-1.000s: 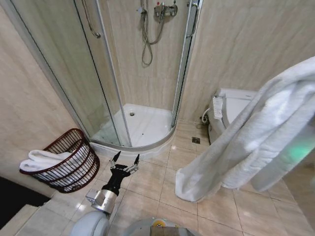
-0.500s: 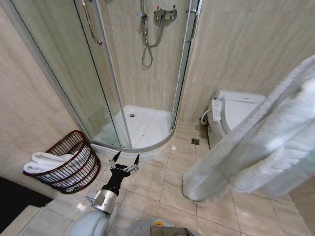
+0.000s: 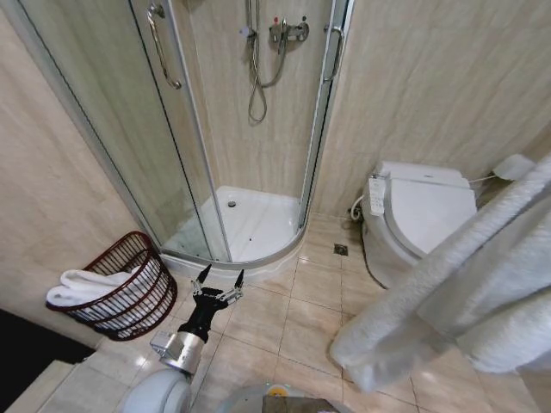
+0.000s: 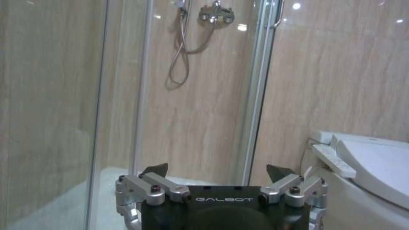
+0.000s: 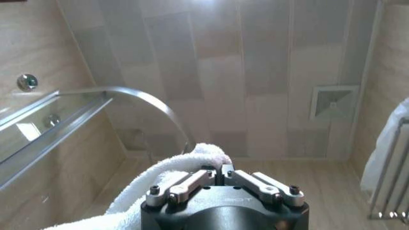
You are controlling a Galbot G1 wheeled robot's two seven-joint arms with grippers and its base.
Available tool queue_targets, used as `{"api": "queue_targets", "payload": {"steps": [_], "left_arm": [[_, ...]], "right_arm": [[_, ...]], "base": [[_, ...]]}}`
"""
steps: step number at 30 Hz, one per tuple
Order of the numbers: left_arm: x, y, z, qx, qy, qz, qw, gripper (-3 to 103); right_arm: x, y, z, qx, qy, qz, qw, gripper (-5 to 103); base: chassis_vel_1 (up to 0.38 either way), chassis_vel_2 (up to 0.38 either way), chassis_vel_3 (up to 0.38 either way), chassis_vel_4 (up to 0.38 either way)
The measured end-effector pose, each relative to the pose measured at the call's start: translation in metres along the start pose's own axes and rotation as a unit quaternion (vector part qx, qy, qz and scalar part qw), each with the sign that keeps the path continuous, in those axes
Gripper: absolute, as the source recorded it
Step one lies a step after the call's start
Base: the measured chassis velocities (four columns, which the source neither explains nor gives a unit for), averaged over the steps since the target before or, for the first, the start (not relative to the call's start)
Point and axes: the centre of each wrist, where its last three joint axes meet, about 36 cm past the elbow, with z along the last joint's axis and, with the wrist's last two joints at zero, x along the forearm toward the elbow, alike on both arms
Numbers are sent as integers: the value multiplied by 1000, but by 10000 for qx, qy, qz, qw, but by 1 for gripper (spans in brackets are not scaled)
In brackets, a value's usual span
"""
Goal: Discard the used towel into the hamper.
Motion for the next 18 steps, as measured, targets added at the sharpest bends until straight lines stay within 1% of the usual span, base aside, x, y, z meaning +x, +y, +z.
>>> {"api": "queue_targets", "payload": {"steps": [8, 14, 18], "left_arm": [[0, 0, 0, 0, 0, 0, 10000, 100], [0, 0, 0, 0, 1, 0, 10000, 100], [0, 0, 0, 0, 1, 0, 10000, 100]], "right_arm": [[3, -4, 1, -1, 169, 142, 9998, 3], [12, 5, 9, -134, 286, 224, 9992, 3], [12, 4, 13, -139, 310, 241, 9991, 3]], "base": [[0, 0, 0, 0], [0, 0, 0, 0], [0, 0, 0, 0]]}}
